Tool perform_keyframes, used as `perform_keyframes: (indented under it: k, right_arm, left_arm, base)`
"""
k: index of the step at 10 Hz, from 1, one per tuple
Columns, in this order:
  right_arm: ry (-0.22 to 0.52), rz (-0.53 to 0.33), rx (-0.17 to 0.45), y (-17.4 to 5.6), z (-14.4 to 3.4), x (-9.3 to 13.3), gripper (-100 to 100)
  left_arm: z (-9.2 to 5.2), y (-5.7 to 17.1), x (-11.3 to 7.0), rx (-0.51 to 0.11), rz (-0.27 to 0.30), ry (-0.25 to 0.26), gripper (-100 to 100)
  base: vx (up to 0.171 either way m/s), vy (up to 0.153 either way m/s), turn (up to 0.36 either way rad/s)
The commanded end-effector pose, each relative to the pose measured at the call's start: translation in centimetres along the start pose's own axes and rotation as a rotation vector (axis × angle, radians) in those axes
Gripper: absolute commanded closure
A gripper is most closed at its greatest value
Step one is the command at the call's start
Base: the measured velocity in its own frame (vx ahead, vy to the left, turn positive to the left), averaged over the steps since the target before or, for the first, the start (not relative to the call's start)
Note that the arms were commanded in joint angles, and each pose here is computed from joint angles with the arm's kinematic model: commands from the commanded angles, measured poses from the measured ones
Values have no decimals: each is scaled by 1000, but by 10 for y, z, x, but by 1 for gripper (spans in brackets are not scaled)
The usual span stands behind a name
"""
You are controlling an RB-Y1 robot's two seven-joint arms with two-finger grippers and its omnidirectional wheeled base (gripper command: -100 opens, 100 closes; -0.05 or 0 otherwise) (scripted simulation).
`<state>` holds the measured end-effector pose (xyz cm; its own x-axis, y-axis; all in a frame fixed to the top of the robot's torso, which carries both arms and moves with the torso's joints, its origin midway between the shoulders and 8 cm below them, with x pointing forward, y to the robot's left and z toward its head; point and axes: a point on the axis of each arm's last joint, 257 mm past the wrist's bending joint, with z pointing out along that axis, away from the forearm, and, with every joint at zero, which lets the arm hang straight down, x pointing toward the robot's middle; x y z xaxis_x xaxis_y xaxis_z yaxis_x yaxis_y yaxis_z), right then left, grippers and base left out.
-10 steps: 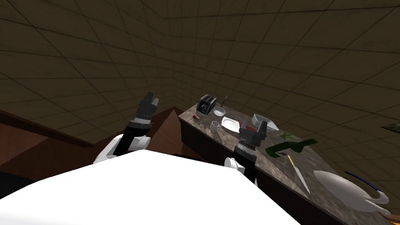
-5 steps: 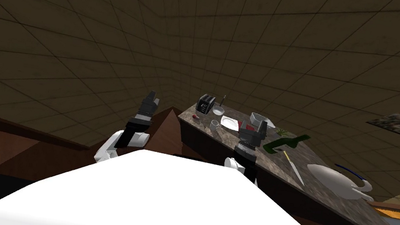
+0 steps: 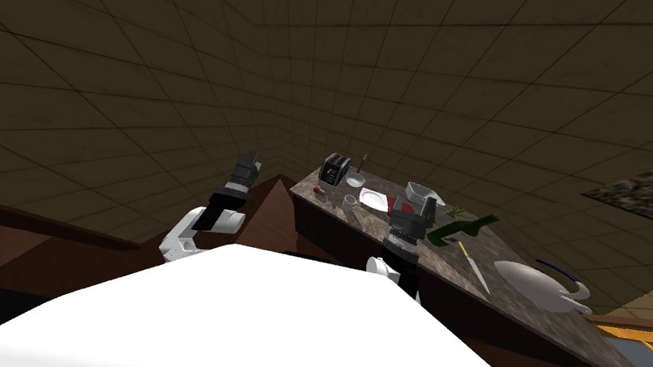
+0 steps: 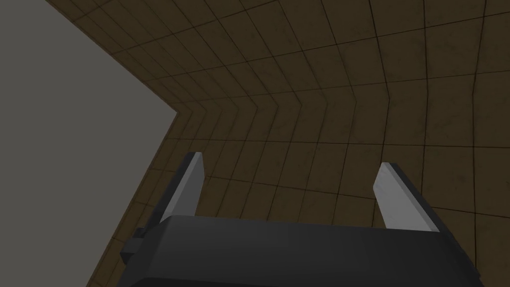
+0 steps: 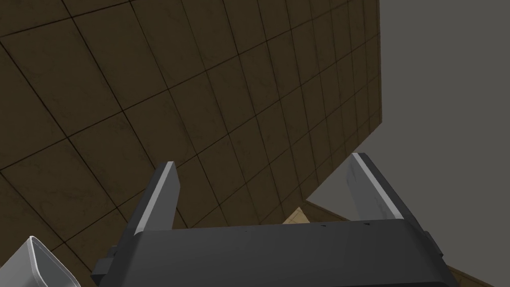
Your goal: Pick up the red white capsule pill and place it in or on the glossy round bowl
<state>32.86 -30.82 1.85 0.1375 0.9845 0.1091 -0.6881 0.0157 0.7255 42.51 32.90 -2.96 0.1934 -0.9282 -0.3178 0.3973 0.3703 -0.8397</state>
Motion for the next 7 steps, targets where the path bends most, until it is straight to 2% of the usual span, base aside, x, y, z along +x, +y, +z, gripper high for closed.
perform_keyframes:
  k: [1, 3, 4, 6, 7]
  right_arm:
    - [0, 0, 0, 0, 0, 0, 0]
    - [0, 0, 0, 0, 0, 0, 0]
    - [0, 0, 0, 0, 0, 0, 0]
    - [0, 0, 0, 0, 0, 0, 0]
    - [0, 0, 0, 0, 0, 0, 0]
  left_arm:
    - [10, 11, -5, -33, -12, -3, -100]
    - [10, 22, -6, -75, -12, -5, -100]
    - [17, 29, -8, -95, -27, -9, -100]
    - [16, 38, -8, -131, -27, -10, -100]
    - [24, 47, -10, -158, -44, -15, -100]
  base:
    - [-2, 19, -96]
    - [0, 12, -16]
    - [2, 7, -78]
    - [1, 11, -24]
    - [3, 9, -67]
